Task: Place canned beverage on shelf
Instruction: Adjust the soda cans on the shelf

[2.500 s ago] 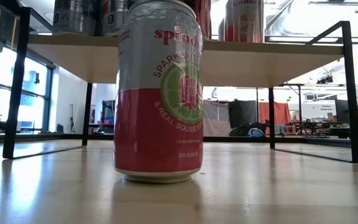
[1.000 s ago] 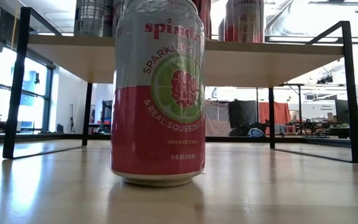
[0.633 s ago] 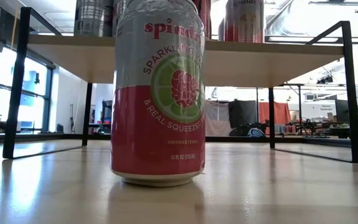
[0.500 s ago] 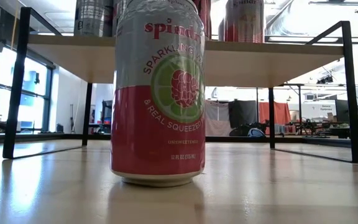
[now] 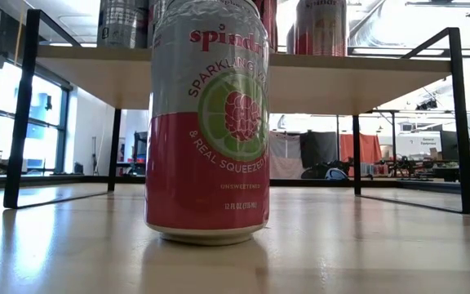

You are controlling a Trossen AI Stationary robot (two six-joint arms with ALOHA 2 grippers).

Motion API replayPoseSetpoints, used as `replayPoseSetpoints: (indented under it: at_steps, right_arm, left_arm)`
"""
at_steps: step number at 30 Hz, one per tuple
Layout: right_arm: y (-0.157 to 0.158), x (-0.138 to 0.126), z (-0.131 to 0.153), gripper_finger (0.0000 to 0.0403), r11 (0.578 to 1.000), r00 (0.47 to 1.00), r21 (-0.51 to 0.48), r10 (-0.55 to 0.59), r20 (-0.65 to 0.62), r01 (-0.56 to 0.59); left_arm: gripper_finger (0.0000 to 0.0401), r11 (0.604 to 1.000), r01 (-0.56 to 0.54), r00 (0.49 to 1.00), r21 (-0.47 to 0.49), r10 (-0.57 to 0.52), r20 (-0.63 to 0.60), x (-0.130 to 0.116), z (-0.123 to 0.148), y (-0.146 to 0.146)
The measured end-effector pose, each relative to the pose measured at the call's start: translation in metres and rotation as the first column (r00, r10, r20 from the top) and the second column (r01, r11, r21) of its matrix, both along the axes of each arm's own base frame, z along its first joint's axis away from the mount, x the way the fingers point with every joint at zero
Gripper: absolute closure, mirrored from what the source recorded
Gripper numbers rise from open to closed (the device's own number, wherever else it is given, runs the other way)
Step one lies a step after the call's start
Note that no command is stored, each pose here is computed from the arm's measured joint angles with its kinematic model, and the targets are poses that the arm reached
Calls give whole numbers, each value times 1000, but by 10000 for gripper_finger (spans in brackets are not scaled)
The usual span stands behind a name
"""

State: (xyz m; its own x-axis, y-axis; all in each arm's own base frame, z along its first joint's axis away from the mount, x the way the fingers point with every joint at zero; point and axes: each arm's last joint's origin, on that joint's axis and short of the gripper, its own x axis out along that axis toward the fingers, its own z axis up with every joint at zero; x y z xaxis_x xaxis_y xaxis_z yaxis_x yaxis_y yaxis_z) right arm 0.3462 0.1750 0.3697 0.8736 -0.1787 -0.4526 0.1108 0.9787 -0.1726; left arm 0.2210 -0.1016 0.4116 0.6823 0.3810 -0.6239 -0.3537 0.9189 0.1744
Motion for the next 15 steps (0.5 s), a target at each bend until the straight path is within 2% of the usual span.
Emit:
replayPoseSetpoints:
  at_steps: [6,15]
  right_arm:
    - [1,-2,-1,92,1000,1000,-10,-9,-5,9]
    - [-1,0,-1,92,1000,1000,-10,-16,-5,16]
  left_arm:
    - [144,997,67,997,37,-65,-50,1,-1,-1]
    - [144,994,86,989,64,-78,-123,12,-10,0]
